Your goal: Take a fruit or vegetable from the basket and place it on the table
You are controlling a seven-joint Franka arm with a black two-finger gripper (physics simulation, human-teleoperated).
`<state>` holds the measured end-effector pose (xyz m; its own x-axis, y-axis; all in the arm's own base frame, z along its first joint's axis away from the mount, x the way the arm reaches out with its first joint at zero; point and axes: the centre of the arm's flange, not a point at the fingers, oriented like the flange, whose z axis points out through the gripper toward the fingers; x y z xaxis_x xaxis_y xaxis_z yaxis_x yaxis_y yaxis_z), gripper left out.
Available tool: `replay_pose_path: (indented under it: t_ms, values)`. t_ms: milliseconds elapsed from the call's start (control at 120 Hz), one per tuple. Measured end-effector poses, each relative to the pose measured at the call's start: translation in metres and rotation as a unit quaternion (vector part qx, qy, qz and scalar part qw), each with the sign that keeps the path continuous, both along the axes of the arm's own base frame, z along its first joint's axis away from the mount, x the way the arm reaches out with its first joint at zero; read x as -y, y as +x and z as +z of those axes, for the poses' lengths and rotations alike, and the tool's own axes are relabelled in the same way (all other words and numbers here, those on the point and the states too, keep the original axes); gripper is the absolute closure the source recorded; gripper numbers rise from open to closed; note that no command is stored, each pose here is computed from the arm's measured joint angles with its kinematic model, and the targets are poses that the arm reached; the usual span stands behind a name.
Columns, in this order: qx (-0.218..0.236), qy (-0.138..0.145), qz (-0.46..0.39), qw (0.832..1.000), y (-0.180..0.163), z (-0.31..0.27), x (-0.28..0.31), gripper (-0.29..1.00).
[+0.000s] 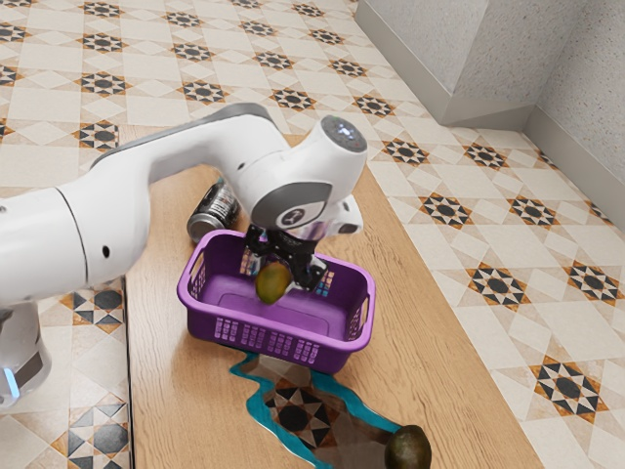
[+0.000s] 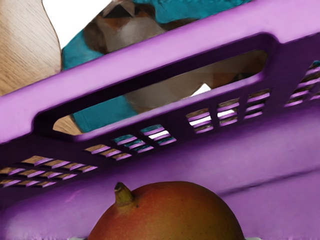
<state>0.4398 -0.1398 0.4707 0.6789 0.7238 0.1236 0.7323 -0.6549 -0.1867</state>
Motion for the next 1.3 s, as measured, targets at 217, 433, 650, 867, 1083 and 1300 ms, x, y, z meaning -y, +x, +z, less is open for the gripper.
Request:
replay_pose_path:
  t_ms: [217,433,650,867,1083,1300]
  values:
    - [0.020,0.023,-0.024,0.999,-0.002,0.054,0.016,0.33]
    - [0.062,0.077,-0.054,0.994,0.002,0.111,0.037,0.33]
    - [0.108,0.066,-0.083,0.988,0.052,0.093,0.011,0.34]
    - [0.182,0.074,-0.070,0.978,0.089,0.109,-0.043,0.34]
    - [0.147,0.067,-0.031,0.986,0.108,0.066,-0.102,0.35]
    - [0.118,0.071,-0.006,0.990,0.109,0.049,-0.135,0.34]
